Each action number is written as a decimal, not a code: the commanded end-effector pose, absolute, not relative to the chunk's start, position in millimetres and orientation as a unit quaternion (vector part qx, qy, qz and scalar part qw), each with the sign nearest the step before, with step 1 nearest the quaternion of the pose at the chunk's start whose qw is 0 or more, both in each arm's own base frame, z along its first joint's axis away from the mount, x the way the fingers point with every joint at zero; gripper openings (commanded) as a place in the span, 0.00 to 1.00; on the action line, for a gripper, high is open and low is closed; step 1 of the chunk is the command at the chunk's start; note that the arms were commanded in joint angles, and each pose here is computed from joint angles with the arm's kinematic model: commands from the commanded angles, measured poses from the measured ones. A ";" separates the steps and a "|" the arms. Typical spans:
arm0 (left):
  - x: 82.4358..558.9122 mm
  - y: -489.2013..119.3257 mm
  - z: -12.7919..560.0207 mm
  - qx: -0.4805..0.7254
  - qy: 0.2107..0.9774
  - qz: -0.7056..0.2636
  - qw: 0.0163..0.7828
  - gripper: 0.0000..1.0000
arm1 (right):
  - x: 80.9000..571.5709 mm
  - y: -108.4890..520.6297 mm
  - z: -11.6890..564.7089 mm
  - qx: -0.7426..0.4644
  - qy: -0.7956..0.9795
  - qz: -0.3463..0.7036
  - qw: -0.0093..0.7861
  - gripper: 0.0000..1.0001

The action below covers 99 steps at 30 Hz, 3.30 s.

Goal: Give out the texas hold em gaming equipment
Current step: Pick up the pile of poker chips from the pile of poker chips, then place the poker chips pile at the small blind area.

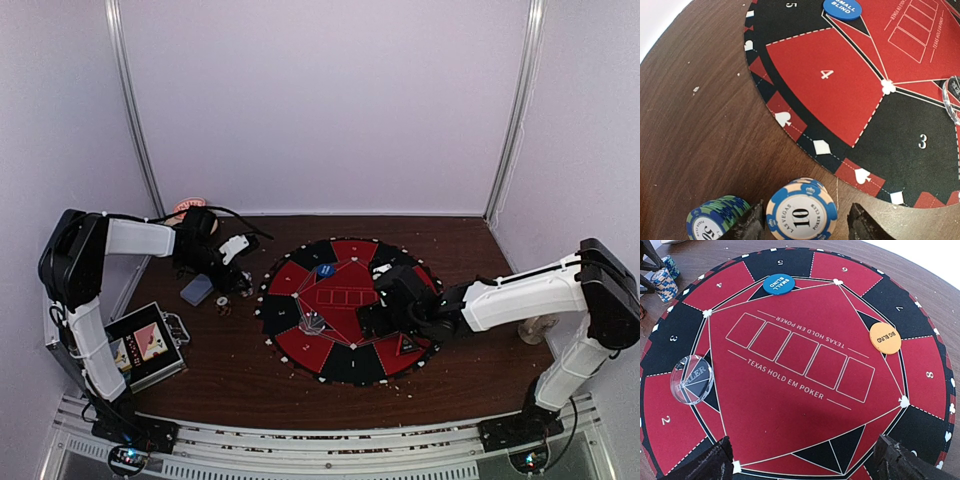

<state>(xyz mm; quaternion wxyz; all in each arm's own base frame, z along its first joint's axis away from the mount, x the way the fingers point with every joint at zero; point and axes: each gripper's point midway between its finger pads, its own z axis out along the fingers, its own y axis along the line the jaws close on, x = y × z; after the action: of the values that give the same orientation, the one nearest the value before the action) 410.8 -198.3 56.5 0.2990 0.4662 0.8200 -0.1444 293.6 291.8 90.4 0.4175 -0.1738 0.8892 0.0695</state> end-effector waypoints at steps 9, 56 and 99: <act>422.4 -196.0 62.3 0.460 0.819 -0.135 0.316 0.45 | 295.7 295.8 95.0 -0.176 0.886 0.063 0.424 1.00; 491.1 -297.2 115.5 0.469 0.792 -0.178 0.348 0.31 | 305.9 263.9 124.4 -0.125 0.868 0.022 0.479 1.00; 506.1 -293.5 27.0 0.413 0.852 -0.129 0.295 0.31 | 309.4 265.1 109.3 -0.131 0.873 0.003 0.469 1.00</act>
<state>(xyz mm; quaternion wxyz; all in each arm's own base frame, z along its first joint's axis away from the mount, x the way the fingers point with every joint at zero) 496.1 -292.4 27.7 0.2795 0.4190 0.8536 -0.1331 305.0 268.9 110.3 0.4646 -0.1364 0.8748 0.0177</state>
